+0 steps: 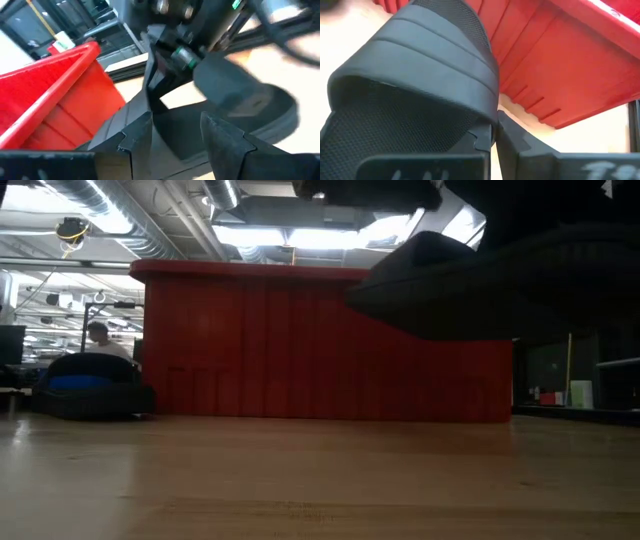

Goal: Pick and place slides into bin
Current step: Put the bottom black slide into the red bin

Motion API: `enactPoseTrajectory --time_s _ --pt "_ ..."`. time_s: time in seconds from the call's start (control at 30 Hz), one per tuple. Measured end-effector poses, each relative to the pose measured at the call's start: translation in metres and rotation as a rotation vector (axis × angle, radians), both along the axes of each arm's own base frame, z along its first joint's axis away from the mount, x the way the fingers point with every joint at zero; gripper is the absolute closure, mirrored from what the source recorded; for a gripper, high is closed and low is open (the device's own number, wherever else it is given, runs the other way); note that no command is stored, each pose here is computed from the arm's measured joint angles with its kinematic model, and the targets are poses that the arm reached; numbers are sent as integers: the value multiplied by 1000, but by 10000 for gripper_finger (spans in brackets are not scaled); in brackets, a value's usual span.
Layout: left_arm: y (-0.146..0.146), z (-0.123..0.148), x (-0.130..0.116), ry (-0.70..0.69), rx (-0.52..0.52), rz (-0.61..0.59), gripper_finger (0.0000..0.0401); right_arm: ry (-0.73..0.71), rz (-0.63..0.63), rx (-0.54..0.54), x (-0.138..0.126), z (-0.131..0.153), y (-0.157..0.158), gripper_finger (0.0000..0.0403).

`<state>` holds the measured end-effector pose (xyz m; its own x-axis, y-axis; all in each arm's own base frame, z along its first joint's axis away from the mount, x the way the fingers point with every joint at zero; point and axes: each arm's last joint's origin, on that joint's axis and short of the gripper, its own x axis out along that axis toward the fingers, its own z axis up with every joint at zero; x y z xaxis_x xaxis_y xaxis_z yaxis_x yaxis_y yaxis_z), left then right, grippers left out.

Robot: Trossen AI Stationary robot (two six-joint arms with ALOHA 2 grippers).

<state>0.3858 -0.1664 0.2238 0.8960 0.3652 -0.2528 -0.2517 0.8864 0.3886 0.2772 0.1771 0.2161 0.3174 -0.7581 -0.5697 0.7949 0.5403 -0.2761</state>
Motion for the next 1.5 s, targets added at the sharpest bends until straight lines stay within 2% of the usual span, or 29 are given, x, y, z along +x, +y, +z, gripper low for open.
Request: enactPoseTrajectory --time_s 0.23,0.4,0.67,1.13,1.5 --pt "-3 -8 13 15 71 47 238 -15 1 9 1 -1 1 391" --pt "1 -15 16 55 156 96 237 -25 8 5 2 -1 1 391" --pt "11 -17 17 90 229 194 237 -28 22 3 3 -1 2 391" --pt "24 -20 20 140 269 220 238 -21 54 11 5 -2 5 391" --pt "26 -20 20 161 293 218 277 -6 66 6 5 -2 5 391"
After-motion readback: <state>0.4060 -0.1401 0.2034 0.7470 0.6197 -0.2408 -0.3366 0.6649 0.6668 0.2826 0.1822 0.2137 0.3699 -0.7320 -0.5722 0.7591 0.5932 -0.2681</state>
